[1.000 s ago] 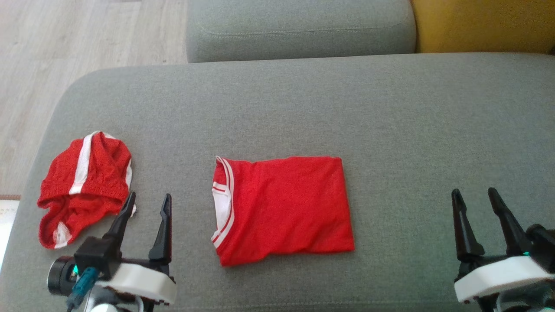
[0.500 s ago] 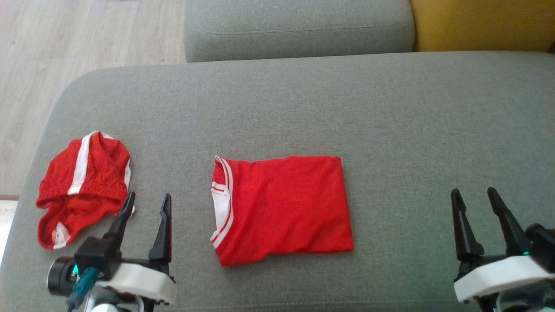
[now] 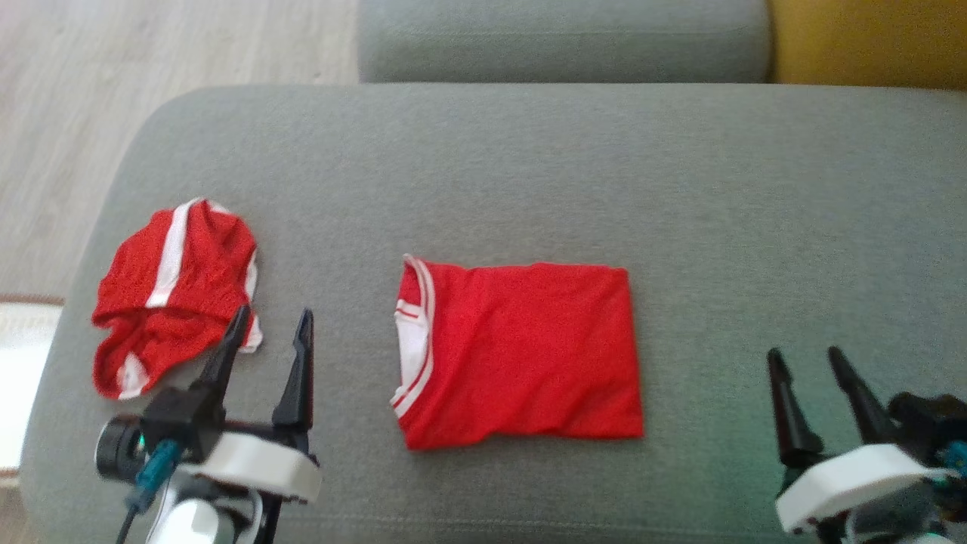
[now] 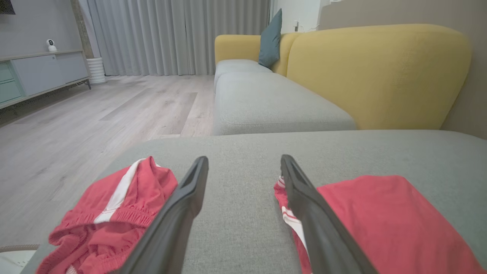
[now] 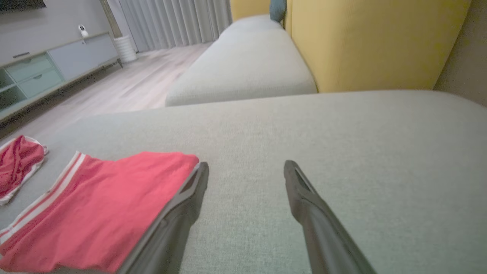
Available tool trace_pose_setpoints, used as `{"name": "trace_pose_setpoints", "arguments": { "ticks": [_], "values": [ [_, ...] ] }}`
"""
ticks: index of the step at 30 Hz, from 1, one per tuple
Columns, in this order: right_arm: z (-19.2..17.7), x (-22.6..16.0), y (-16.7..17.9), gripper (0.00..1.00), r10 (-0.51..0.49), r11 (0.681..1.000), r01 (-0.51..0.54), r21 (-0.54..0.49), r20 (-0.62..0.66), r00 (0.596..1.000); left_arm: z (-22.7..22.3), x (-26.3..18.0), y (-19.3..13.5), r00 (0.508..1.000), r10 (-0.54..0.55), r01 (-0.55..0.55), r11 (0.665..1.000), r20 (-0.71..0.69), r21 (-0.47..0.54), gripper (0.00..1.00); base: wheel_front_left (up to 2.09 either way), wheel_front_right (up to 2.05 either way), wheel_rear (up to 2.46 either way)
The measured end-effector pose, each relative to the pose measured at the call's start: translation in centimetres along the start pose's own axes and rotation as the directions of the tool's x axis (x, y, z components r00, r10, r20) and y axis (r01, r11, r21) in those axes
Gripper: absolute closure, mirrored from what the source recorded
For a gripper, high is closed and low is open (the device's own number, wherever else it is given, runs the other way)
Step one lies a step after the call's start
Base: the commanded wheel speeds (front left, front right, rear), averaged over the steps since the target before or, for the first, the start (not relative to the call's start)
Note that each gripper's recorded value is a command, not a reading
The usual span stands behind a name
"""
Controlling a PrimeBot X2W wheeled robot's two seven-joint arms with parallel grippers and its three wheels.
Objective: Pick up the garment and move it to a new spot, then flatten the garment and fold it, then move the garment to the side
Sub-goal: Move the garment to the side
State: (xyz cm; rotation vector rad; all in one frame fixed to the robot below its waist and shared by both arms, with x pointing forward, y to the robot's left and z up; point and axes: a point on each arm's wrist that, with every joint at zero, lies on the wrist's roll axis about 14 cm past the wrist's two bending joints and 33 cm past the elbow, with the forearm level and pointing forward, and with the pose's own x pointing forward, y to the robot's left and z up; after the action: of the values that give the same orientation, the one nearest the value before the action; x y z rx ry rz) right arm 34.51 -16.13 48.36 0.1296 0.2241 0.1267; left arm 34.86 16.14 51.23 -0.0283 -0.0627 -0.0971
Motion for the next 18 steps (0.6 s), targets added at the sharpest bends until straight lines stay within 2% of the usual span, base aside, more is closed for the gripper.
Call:
{"name": "trace_pose_setpoints", "arguments": {
  "ticks": [7,14,18],
  "values": [
    [-5.3,3.7,3.9,0.00,0.132,0.991,-0.130,0.021,-0.199,0.971,1.7,1.4,0.4,0.998,0.007,-0.007,1.000,0.058,-0.004,0.00,0.00,0.00,0.00],
    [-9.8,6.8,7.0,0.00,0.219,0.975,-0.212,0.059,-0.349,0.911,1.1,1.8,1.5,0.998,0.050,-0.050,0.999,0.045,-0.011,0.00,0.00,0.00,0.00],
    [-12.0,7.7,8.5,0.00,0.256,0.966,-0.246,0.080,-0.437,0.862,0.7,2.0,1.9,0.997,0.065,-0.065,0.998,0.032,-0.003,0.00,0.00,0.00,0.00]
  ]
}}
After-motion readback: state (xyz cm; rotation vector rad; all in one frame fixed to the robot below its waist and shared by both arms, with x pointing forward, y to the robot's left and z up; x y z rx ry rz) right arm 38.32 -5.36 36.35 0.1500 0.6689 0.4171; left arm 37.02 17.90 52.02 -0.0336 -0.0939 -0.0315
